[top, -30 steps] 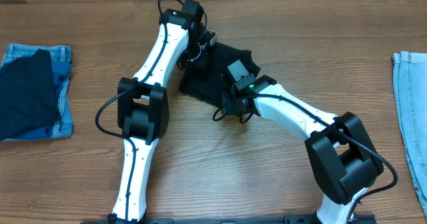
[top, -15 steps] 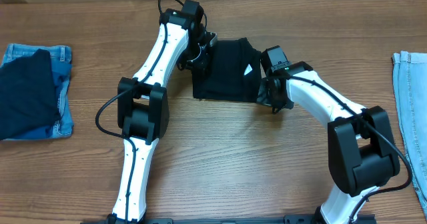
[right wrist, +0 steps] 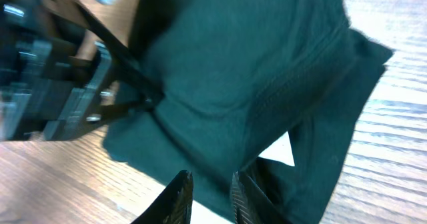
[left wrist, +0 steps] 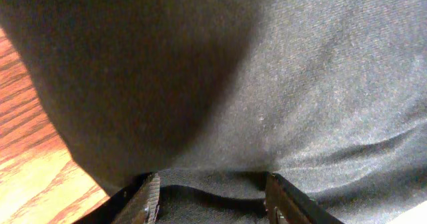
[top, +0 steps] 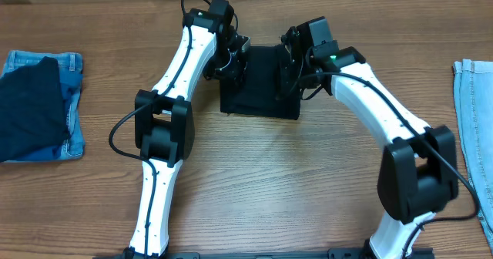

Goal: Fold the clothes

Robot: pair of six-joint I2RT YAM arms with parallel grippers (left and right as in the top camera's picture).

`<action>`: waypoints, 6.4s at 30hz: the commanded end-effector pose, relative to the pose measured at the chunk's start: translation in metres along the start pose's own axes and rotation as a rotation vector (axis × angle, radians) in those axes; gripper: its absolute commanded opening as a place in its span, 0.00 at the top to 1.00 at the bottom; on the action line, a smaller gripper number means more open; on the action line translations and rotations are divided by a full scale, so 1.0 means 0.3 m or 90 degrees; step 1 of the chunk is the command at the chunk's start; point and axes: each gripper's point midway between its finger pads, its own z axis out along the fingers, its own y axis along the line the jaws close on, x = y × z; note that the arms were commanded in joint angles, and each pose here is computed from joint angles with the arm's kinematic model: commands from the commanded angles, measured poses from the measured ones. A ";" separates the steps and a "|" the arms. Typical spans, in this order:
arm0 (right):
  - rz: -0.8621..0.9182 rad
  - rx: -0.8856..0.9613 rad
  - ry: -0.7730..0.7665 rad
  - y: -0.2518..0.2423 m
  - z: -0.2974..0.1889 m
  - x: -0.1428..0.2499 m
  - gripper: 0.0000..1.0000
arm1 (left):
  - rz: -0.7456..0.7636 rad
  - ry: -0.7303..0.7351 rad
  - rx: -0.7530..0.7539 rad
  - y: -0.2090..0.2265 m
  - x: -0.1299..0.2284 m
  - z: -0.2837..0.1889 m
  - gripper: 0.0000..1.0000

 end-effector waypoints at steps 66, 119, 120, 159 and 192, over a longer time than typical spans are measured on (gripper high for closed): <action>0.087 0.101 0.048 -0.334 0.145 -0.067 0.37 | -0.212 -0.109 0.069 0.225 -0.008 -0.305 0.43; 0.095 0.138 0.147 -0.459 -0.225 -0.099 0.21 | -0.408 0.203 -0.090 -0.039 0.617 -0.238 0.45; 0.102 0.134 0.147 -0.468 -0.231 -0.098 0.21 | -0.416 0.209 -0.086 -0.032 0.638 -0.180 0.45; -0.249 -0.099 0.157 0.275 0.447 0.020 0.87 | -0.562 -0.192 -0.085 0.421 0.487 -0.655 0.29; -0.239 -0.042 0.160 0.186 0.023 -0.079 0.62 | -0.489 -0.106 0.089 0.364 0.565 -0.111 0.05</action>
